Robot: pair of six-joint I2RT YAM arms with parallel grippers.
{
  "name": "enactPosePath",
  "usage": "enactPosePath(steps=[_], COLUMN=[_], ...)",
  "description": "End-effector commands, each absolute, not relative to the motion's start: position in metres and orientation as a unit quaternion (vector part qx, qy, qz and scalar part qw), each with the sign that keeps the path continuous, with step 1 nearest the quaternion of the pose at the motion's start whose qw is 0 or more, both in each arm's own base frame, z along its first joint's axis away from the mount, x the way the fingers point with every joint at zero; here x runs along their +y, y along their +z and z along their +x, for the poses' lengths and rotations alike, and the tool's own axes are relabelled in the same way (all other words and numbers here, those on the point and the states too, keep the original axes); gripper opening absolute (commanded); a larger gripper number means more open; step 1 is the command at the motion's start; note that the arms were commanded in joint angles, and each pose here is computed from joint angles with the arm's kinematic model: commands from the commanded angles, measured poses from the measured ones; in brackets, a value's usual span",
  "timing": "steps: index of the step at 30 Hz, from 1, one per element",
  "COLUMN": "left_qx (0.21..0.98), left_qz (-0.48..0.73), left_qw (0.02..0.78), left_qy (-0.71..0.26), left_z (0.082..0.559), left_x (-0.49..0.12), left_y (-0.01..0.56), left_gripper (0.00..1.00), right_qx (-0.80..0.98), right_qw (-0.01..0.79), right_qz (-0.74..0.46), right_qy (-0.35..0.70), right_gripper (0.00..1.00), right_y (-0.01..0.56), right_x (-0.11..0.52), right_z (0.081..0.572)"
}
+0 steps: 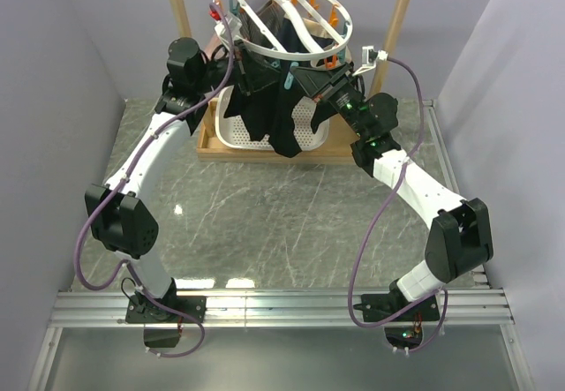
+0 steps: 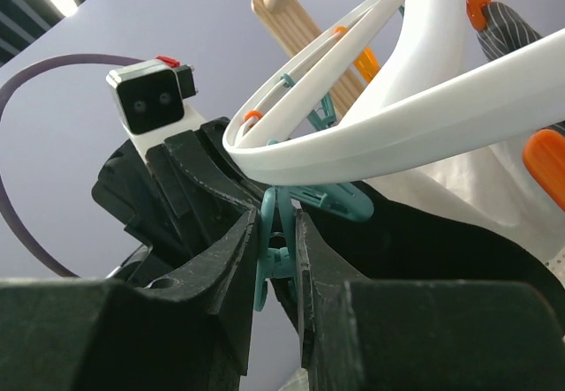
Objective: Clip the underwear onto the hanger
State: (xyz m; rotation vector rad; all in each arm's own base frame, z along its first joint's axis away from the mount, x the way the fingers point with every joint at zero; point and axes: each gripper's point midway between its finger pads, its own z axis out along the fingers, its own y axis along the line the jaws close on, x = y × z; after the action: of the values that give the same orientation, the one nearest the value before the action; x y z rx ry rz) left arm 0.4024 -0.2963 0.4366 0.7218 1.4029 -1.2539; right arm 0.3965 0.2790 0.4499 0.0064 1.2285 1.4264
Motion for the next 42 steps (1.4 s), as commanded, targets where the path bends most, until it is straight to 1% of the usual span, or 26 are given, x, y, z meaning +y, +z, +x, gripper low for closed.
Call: enactPosePath(steps=[1, 10, 17, 18, 19, 22, 26, 28, 33, 39, 42], left_qx=[0.55, 0.549, 0.549, 0.548, 0.548, 0.547, 0.545, 0.544, 0.543, 0.548, 0.557], left_qz=[0.296, 0.279, 0.273, 0.273, 0.273, 0.271, 0.274, 0.274, 0.274, 0.282, 0.291], left_qw=[0.565, 0.554, 0.543, 0.545, 0.545, 0.545, 0.543, 0.544, 0.544, 0.54, 0.537], left_qy=[-0.539, -0.56, -0.573, -0.573, -0.573, -0.575, -0.576, -0.577, -0.577, -0.573, -0.564], left_z=[0.382, 0.378, 0.376, 0.376, 0.376, 0.377, 0.376, 0.376, 0.376, 0.373, 0.37], left_x=[-0.291, -0.293, -0.297, -0.296, -0.296, -0.297, -0.297, -0.297, -0.297, -0.297, -0.296], left_y=[0.482, 0.487, 0.485, 0.486, 0.487, 0.487, 0.487, 0.488, 0.489, 0.483, 0.474], left_gripper=[0.0, 0.0, 0.0, 0.0, 0.0, 0.0, 0.0, 0.0, 0.0, 0.0, 0.0], right_qx=[0.522, 0.52, 0.519, 0.519, 0.518, 0.52, 0.52, 0.52, 0.52, 0.519, 0.521], right_qw=[0.571, 0.578, 0.579, 0.579, 0.578, 0.577, 0.576, 0.576, 0.575, 0.579, 0.581], right_qz=[-0.026, -0.028, -0.027, -0.028, -0.028, -0.028, -0.03, -0.031, -0.032, -0.039, -0.045], right_qy=[0.632, 0.628, 0.628, 0.628, 0.629, 0.63, 0.63, 0.63, 0.631, 0.628, 0.624], right_gripper=[0.0, 0.0, 0.14, 0.17, 0.26, 0.36, 0.43, 0.44, 0.53, 0.59, 0.68], right_y=[0.454, 0.453, 0.455, 0.455, 0.456, 0.455, 0.454, 0.455, 0.455, 0.458, 0.458], right_x=[0.293, 0.296, 0.297, 0.298, 0.298, 0.299, 0.299, 0.299, 0.299, 0.296, 0.29], right_z=[0.381, 0.385, 0.387, 0.386, 0.386, 0.386, 0.385, 0.385, 0.385, 0.382, 0.382])
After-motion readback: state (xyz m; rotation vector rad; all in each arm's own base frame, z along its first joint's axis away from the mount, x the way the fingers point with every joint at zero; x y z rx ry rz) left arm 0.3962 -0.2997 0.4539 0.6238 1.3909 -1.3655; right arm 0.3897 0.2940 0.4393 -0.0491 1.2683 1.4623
